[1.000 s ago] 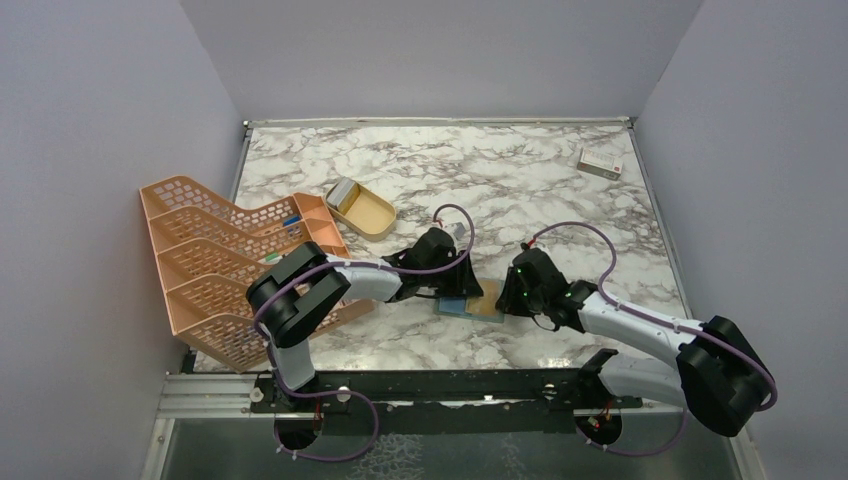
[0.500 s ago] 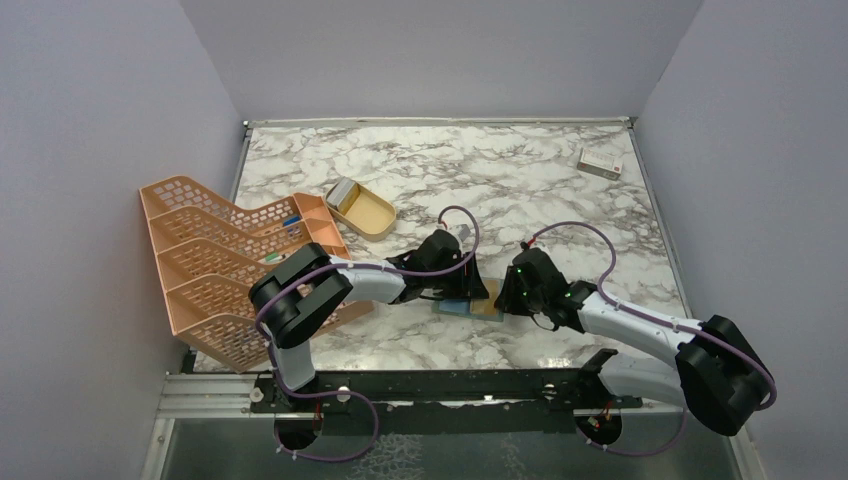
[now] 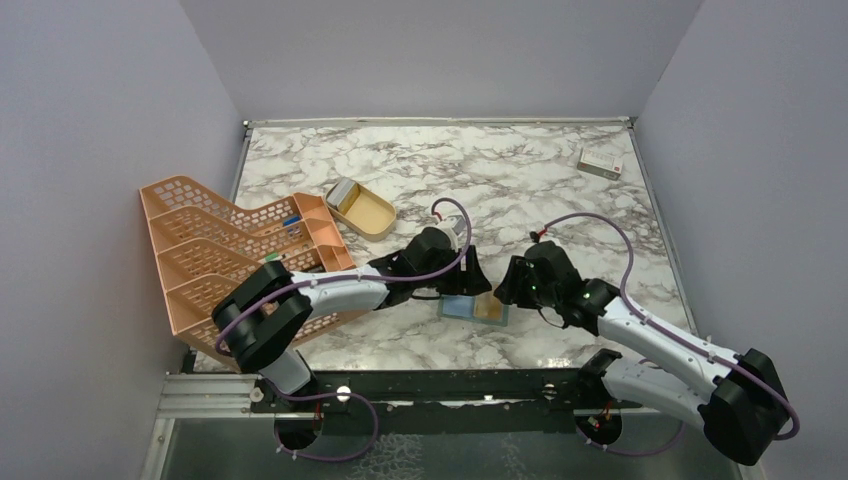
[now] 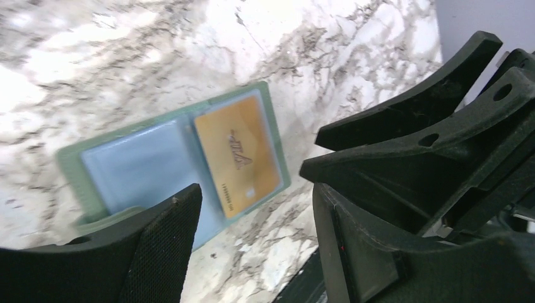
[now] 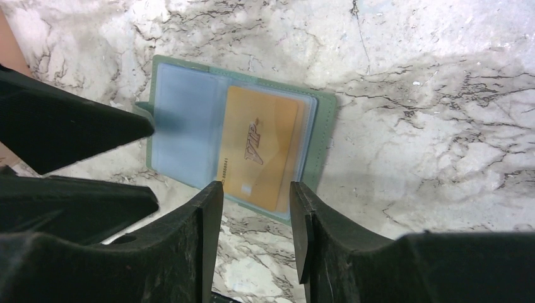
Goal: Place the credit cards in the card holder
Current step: Insert the credit card into the card holder, then pick up the credit card from the storage box.
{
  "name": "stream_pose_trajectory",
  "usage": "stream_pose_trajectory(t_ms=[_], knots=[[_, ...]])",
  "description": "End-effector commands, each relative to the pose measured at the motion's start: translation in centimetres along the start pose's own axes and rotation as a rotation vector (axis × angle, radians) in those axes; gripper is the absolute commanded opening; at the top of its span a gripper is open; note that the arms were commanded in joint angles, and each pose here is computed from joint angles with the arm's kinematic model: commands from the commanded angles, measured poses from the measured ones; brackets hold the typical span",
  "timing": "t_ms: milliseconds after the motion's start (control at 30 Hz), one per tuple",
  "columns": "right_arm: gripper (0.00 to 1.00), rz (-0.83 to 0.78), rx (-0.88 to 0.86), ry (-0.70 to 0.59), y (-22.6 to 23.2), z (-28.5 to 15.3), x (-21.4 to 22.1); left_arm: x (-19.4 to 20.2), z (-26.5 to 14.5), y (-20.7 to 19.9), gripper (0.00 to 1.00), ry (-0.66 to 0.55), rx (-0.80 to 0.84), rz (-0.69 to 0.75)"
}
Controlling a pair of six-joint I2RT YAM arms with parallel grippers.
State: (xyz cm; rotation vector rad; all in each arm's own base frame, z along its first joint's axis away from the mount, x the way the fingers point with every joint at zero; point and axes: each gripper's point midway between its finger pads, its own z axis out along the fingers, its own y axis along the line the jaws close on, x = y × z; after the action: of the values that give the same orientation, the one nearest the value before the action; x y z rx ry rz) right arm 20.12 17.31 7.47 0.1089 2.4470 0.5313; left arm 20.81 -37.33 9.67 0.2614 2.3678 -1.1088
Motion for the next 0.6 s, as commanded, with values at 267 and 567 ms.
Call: stream_pose_trajectory(t_ms=[267,567], knots=[[0.44,-0.098,-0.123,-0.049,1.2,-2.4,-0.3,-10.2,-7.8,5.8,0.66,-0.105,-0.503,0.391],[0.45,-0.090,-0.148,-0.015,2.1,-2.4,-0.3,-16.8,-12.6,12.3,0.64,-0.106,-0.744,0.501]])
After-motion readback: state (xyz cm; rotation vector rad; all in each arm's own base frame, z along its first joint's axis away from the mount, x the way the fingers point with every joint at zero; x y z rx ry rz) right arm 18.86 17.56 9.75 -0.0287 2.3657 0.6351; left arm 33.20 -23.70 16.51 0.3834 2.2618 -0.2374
